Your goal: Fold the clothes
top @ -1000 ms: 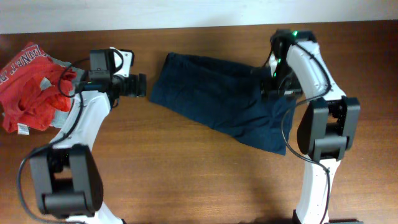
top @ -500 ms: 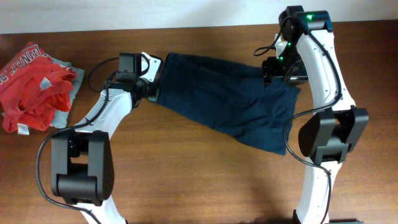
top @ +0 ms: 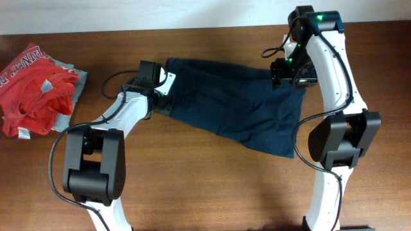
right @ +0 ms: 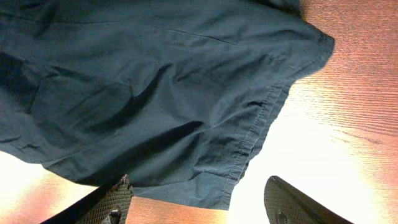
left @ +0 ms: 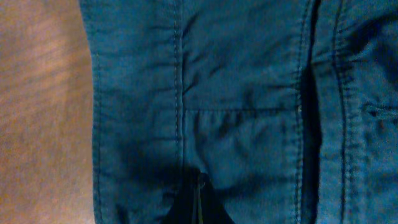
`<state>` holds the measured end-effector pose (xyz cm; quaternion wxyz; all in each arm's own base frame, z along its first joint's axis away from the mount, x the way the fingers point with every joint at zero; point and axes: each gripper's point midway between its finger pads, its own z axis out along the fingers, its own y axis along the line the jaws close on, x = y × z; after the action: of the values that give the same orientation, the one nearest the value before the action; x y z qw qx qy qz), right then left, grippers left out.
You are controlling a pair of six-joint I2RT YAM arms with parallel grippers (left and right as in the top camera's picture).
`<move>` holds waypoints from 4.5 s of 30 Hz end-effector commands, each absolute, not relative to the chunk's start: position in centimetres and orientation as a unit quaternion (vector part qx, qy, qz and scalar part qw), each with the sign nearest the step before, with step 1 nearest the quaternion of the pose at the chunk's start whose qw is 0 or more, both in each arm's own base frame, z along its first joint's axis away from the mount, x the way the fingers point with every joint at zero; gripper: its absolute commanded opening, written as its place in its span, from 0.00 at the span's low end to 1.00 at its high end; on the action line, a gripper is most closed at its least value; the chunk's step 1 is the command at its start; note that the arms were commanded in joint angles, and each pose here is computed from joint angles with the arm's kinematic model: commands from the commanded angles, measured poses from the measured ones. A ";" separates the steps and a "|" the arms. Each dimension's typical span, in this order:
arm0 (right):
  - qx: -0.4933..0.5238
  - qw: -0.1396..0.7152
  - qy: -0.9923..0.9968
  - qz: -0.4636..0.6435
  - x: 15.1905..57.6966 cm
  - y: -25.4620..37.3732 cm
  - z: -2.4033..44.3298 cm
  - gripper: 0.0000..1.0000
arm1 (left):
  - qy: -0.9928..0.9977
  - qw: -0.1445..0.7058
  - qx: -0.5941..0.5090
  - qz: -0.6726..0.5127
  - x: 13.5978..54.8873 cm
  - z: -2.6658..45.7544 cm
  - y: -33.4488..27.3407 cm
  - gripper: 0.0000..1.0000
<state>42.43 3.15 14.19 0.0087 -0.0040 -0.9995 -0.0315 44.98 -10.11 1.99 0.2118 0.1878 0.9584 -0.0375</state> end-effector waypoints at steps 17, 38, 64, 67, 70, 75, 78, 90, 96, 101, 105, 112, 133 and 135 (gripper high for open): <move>-0.005 -0.024 -0.998 -0.059 43.4 3.9 15.4 0.72 | 0.997 0.036 0.070 -0.013 37.1 0.6 -7.0 0.00; -0.025 0.031 -0.988 -0.150 41.9 6.2 5.0 0.45 | 0.985 0.167 -0.028 -0.027 40.9 9.8 0.2 0.00; -0.044 0.035 -0.992 -0.111 40.2 2.9 -0.9 0.38 | 0.970 0.142 0.074 -0.184 42.5 4.0 -4.4 0.53; -0.044 0.035 -0.992 -0.111 40.3 2.9 -0.9 0.38 | 0.962 0.134 0.080 -0.224 42.3 3.1 -5.1 0.53; -0.044 0.035 -0.992 -0.111 40.2 2.9 -0.9 0.38 | 0.964 0.113 0.075 -0.231 42.0 1.0 -4.9 0.52; -0.044 0.038 -0.992 -0.111 40.1 2.9 -0.9 0.38 | 0.966 0.086 0.065 -0.234 41.3 -1.4 -4.4 0.52; -0.044 0.038 -0.992 -0.111 40.1 2.9 -0.9 0.38 | 0.967 0.082 0.058 -0.235 41.2 -1.9 -4.0 0.52; -0.044 0.037 -0.992 -0.111 40.2 2.9 -0.9 0.38 | 0.937 0.081 0.090 -0.327 40.7 -1.0 -8.4 0.03; -0.044 0.038 -0.992 -0.111 40.1 3.0 -0.9 0.38 | 0.916 0.109 0.057 -0.381 41.7 0.9 -6.8 0.01; -0.044 0.045 -0.992 -0.111 39.8 3.1 -0.9 0.38 | 0.911 0.157 0.024 -0.382 42.5 4.3 -2.9 0.00; -0.043 0.049 -0.990 -0.128 39.6 3.8 -0.7 0.38 | 0.908 0.205 0.021 -0.366 43.1 7.9 -0.7 0.00; -0.018 0.049 -0.991 -0.126 39.5 5.8 -0.8 0.38 | 0.902 0.229 0.063 -0.361 43.1 11.0 -3.2 0.00; -0.037 0.044 -0.990 -0.125 40.5 7.3 -3.4 0.19 | 0.813 0.353 0.310 -0.343 42.5 20.5 -19.6 0.01; -0.038 0.047 -0.990 -0.125 40.5 7.3 -3.7 0.19 | 0.795 0.368 0.336 -0.347 41.9 21.7 -21.6 0.00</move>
<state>41.97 6.77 0.05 0.0024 -0.0371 -0.9908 -0.1300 43.20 -18.86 17.75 0.3274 0.2885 0.8341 -0.3375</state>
